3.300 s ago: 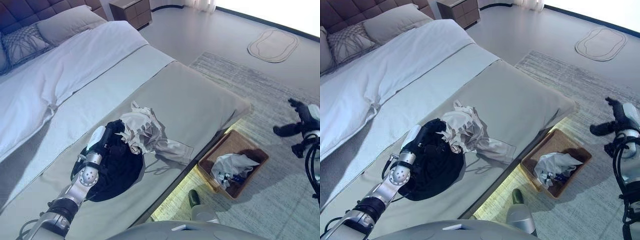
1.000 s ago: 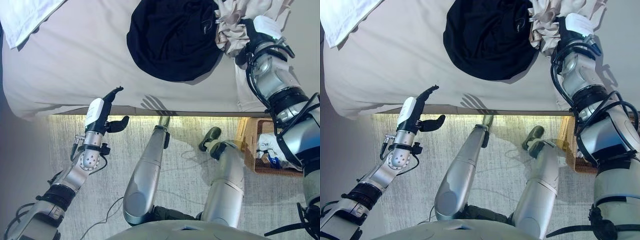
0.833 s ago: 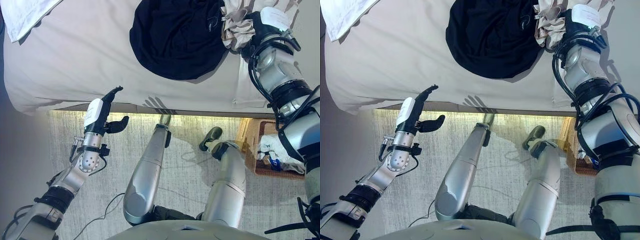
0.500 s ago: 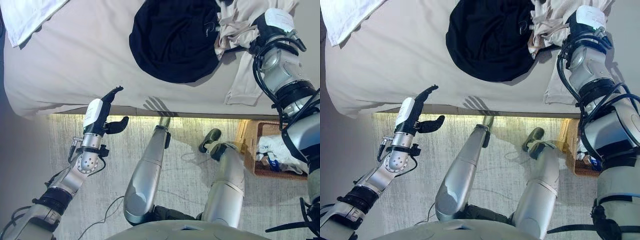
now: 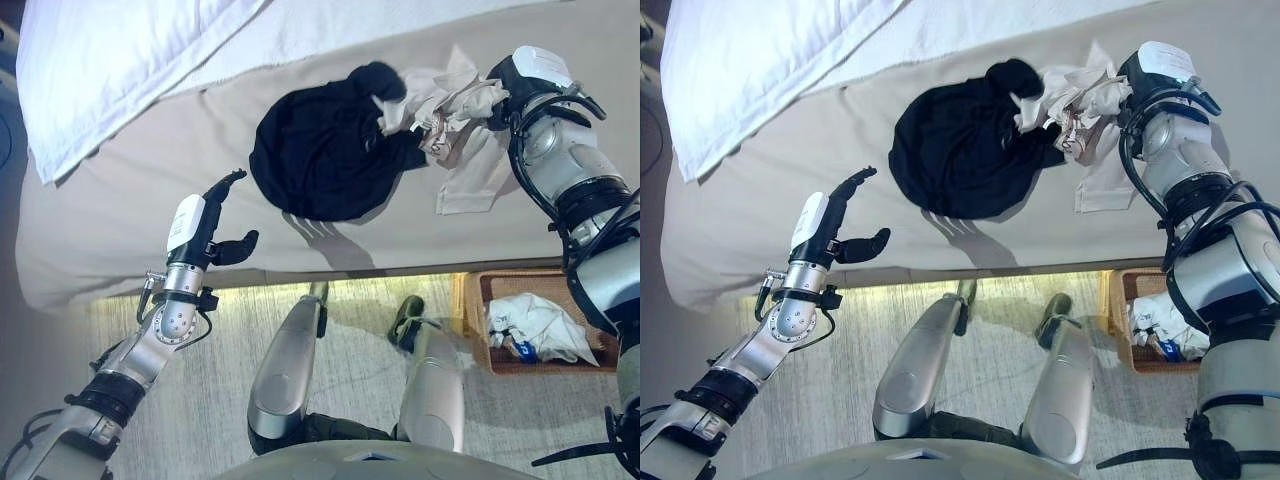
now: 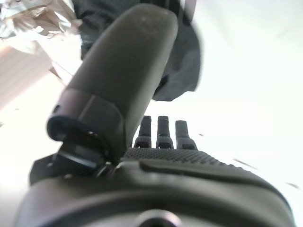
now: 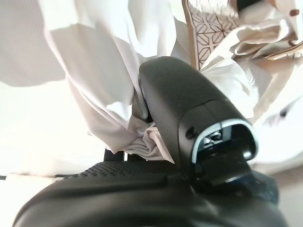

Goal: Pick up the clothes from the bed and place them into the basket

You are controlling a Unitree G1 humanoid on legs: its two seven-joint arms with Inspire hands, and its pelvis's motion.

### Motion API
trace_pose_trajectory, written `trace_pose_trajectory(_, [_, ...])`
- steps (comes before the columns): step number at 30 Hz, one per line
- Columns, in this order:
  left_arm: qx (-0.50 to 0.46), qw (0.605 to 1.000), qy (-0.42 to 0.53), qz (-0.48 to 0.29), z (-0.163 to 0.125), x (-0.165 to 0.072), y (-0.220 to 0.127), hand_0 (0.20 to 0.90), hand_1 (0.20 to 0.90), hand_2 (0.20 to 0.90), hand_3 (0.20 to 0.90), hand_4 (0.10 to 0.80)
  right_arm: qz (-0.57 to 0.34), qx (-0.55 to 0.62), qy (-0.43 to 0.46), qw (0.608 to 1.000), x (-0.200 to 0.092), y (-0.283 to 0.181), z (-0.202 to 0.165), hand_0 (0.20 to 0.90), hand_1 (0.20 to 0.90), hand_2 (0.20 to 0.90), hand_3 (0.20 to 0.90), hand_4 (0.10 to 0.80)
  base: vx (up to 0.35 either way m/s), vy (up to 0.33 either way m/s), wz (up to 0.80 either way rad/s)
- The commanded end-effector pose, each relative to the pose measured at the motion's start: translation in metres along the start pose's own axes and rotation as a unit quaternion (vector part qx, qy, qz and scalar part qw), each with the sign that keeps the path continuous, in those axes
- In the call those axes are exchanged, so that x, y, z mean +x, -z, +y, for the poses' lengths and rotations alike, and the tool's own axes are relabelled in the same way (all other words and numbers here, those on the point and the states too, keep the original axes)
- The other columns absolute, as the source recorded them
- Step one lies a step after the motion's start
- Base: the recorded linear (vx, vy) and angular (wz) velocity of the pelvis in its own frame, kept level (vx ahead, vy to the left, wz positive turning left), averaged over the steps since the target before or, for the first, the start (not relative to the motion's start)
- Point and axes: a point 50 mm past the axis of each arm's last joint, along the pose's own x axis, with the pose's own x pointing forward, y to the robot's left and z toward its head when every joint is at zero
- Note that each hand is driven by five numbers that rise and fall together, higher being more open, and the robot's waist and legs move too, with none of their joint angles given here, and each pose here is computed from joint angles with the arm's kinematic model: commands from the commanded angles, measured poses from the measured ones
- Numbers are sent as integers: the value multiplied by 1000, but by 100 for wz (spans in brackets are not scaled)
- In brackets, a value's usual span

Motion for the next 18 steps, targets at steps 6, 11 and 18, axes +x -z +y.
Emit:
trace_pose_trajectory(6, [-8, 1000, -22, -11, 8, -2, 0, 900, 900, 900, 900, 800, -28, 70, 127, 989, -11, 20, -69, 300, 300, 300, 200, 100, 102, 28, -19])
trace_pose_trajectory(11, [-3, 1000, -2, 24, 0, -11, 14, 900, 900, 900, 900, 800, -24, 71, 131, 989, -22, 41, -79, 300, 300, 300, 200, 100, 158, -12, -19])
trace_pose_trajectory(18, [6, 999, 11, 53, -5, -26, 31, 900, 900, 900, 900, 800, -22, 37, 140, 989, -35, 57, -92, 300, 300, 300, 200, 100, 100, -20, -19])
